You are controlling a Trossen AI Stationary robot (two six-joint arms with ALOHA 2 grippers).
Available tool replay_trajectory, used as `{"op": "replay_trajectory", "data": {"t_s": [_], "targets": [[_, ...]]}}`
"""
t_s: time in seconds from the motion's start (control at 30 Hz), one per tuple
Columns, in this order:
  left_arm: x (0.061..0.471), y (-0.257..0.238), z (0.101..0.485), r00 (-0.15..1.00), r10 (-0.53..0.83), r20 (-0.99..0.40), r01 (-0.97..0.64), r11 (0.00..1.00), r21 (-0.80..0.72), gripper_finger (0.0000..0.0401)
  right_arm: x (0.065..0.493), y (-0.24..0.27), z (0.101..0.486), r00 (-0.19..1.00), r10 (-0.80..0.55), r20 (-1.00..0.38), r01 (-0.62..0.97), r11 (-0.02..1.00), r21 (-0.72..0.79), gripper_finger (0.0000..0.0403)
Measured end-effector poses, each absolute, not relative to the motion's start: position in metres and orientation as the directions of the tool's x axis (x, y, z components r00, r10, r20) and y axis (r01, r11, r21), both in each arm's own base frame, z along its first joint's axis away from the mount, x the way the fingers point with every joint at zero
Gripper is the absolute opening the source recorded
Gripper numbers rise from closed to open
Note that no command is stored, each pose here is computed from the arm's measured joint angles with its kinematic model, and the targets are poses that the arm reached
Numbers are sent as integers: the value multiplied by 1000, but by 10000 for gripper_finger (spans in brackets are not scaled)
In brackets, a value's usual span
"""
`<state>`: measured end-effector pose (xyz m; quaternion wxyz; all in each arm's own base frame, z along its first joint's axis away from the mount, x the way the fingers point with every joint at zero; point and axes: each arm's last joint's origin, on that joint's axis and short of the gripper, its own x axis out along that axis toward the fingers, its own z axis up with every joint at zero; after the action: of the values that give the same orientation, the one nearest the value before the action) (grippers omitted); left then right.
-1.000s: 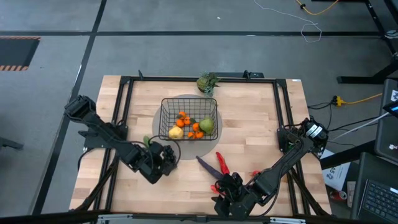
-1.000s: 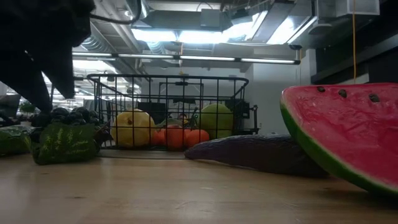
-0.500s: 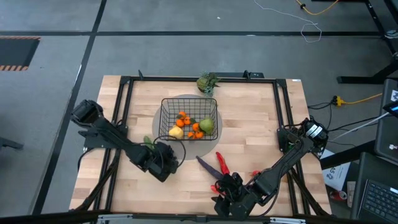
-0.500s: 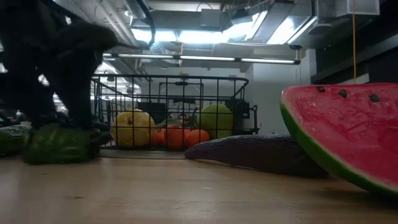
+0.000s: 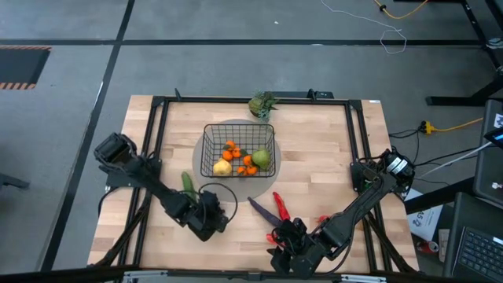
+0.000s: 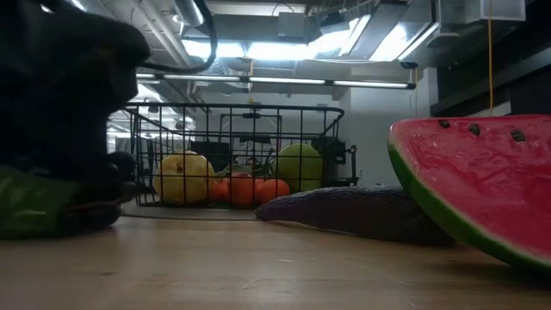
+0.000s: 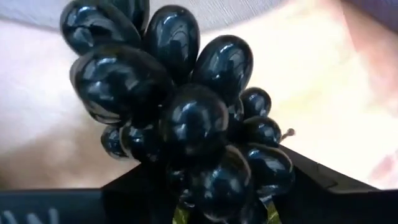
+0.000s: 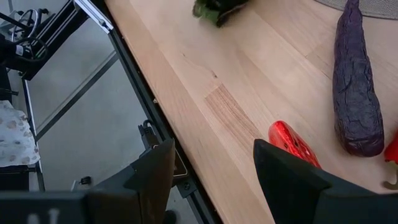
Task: Build produce basket
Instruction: Put the purple grapes into the black wire basket
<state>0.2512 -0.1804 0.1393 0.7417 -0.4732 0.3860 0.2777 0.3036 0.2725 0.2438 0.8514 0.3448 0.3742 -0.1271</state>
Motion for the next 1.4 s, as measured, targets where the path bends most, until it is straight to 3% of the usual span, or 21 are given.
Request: {"op": "replay_trajectory", "data": {"t_s": [0.23,0.43,0.67,0.87,0.93,1.07,1.2,1.4], "targets": [[248,-197,143,599,-38,-800,-723,404,-561,113,304,272,244,688,41,-725,466,741,484,220],[251,-206,157,718,-56,-694,-621,399,-675,90,304,272,244,688,41,-725,465,742,483,220],[266,-207,229,955,-141,-261,-146,543,-827,87,304,272,244,688,40,-724,465,743,482,220],[260,-178,303,988,-96,124,154,722,-674,87,304,272,244,694,29,-719,468,741,482,220],[254,-164,322,982,-31,186,140,783,-607,87,304,272,244,695,29,-719,468,741,482,220],[245,-133,341,970,165,179,-48,849,-527,87,305,271,244,697,27,-717,471,737,485,220],[239,-105,340,957,287,51,-236,865,-444,87,308,268,244,700,22,-713,477,729,491,220],[242,-69,318,887,434,-161,-461,800,-385,87,314,264,246,716,24,-698,479,711,515,220]]}}
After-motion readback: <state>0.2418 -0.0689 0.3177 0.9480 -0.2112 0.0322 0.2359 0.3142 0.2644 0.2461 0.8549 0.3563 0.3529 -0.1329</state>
